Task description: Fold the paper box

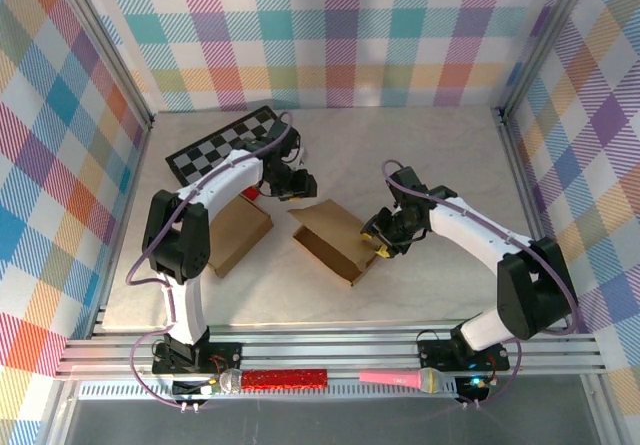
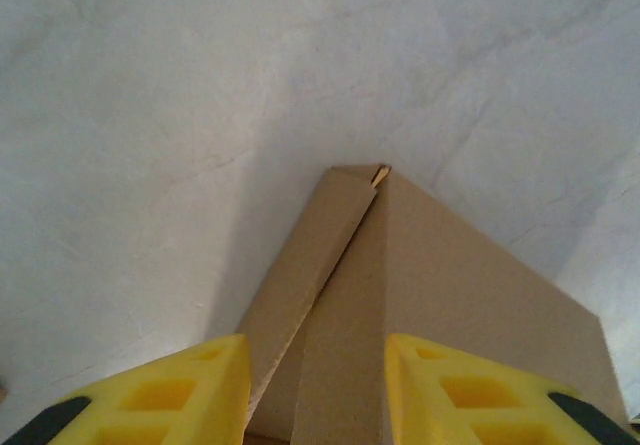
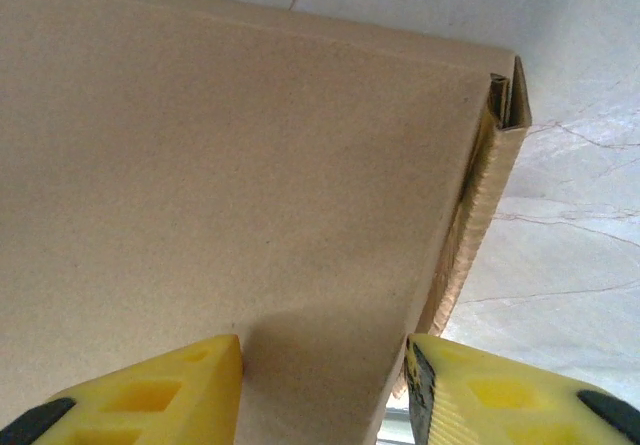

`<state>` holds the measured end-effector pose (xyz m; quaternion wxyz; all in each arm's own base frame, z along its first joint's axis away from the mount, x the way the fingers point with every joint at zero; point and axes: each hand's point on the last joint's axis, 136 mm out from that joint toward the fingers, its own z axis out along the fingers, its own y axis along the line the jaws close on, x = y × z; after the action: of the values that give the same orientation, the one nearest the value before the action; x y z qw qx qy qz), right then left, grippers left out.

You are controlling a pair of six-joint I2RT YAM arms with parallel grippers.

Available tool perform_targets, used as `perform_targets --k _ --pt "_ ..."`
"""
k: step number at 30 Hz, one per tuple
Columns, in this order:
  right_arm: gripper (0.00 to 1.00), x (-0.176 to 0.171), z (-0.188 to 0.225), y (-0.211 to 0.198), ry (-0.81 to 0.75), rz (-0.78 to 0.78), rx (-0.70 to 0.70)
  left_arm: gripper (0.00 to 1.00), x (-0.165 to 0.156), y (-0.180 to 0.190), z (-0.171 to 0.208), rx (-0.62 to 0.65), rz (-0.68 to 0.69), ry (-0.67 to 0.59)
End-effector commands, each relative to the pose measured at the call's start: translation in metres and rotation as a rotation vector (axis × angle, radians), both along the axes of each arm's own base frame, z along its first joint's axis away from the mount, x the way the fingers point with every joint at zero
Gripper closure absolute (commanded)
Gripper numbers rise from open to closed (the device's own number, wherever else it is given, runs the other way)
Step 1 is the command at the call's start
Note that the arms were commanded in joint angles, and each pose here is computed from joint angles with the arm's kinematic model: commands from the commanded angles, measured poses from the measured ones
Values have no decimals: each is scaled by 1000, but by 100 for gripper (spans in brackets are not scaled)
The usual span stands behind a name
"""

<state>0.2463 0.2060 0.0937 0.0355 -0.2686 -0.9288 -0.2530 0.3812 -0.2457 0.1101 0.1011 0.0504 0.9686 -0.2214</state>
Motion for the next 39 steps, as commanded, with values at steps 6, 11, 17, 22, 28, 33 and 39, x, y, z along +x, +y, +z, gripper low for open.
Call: perform_targets --k 6,11,17,22,28,33,39 --pt "54 15 3 1 -43 47 -34 62 -25 0 -3 -43 -22 -5" --pt "56 31 2 -1 -78 90 -63 62 -30 0 -6 -56 -8 -2" --pt "58 57 4 -5 -103 159 -83 62 -47 -16 -11 -55 -30 14" --pt "56 66 16 -13 -132 219 -126 60 -61 -21 -15 -26 -21 10" --pt "48 55 16 -39 -129 256 -220 57 -72 -25 -18 -13 -10 7" --pt "41 50 17 -51 -170 298 -263 57 -73 -24 -15 -5 9 -1" --pt "46 50 9 -54 -160 317 -278 53 -73 -19 -6 0 50 -8"
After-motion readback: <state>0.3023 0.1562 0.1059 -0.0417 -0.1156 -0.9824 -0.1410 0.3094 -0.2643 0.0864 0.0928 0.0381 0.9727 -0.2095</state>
